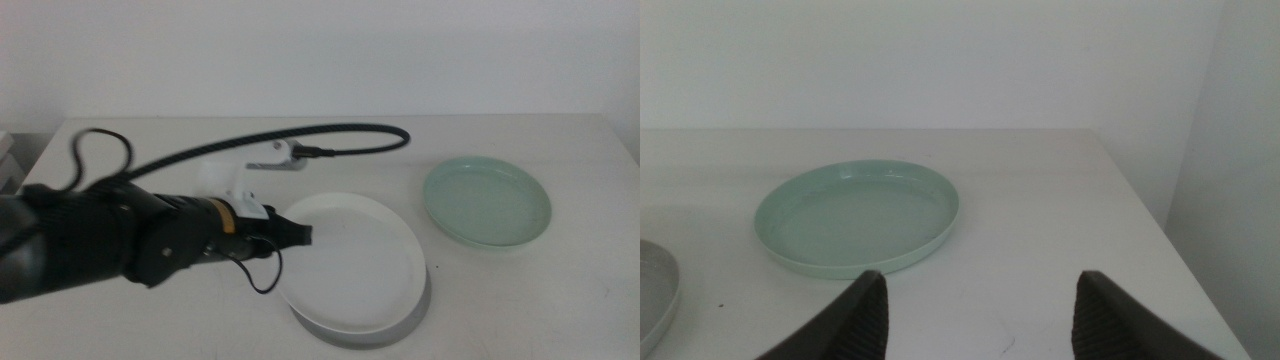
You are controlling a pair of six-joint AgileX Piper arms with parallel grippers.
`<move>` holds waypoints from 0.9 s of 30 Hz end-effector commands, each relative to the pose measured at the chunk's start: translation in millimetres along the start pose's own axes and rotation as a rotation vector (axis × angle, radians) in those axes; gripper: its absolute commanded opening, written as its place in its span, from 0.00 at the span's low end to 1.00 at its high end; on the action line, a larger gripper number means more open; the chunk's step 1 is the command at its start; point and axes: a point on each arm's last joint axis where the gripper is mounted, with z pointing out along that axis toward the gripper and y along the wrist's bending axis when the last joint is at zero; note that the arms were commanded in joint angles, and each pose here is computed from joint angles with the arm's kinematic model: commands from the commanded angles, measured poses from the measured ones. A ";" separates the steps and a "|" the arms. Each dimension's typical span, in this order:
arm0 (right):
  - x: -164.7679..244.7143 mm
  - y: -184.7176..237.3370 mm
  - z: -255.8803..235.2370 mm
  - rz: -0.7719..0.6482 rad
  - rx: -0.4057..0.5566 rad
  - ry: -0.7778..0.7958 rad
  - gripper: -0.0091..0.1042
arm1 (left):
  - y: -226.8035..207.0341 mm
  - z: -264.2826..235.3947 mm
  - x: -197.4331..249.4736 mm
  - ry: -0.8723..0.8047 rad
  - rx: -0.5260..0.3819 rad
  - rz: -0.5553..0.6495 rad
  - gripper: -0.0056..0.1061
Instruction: Stack the three bowls on top of each other.
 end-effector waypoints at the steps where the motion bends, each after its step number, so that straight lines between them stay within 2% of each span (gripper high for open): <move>1: -10.6 0.0 -3.0 -0.020 0.003 -0.111 0.50 | -12.4 -0.9 -12.8 -0.110 0.063 -0.032 0.05; 8: -10.6 0.0 -3.0 -0.020 0.003 -0.111 0.50 | -11.1 21.2 -4.0 -0.093 0.063 -0.060 0.07; 11: -10.6 0.0 -3.0 -0.020 0.003 -0.111 0.50 | -11.5 20.9 -4.9 -0.102 0.067 -0.053 0.17; 14: -10.6 0.0 -3.0 -0.020 0.003 -0.111 0.50 | -12.1 17.4 -6.5 -0.108 0.069 -0.045 0.39; 19: -10.6 0.0 -3.0 -0.020 0.003 -0.111 0.50 | -14.5 -14.4 -15.6 -0.109 0.059 0.041 0.93; 20: -10.6 0.0 -3.0 -0.020 0.003 -0.111 0.50 | -15.1 -24.0 -18.7 -0.121 0.058 0.067 0.99; 27: -10.6 0.0 -3.0 -0.020 0.003 -0.111 0.50 | -15.0 -147.2 -32.5 -0.284 0.044 0.298 0.99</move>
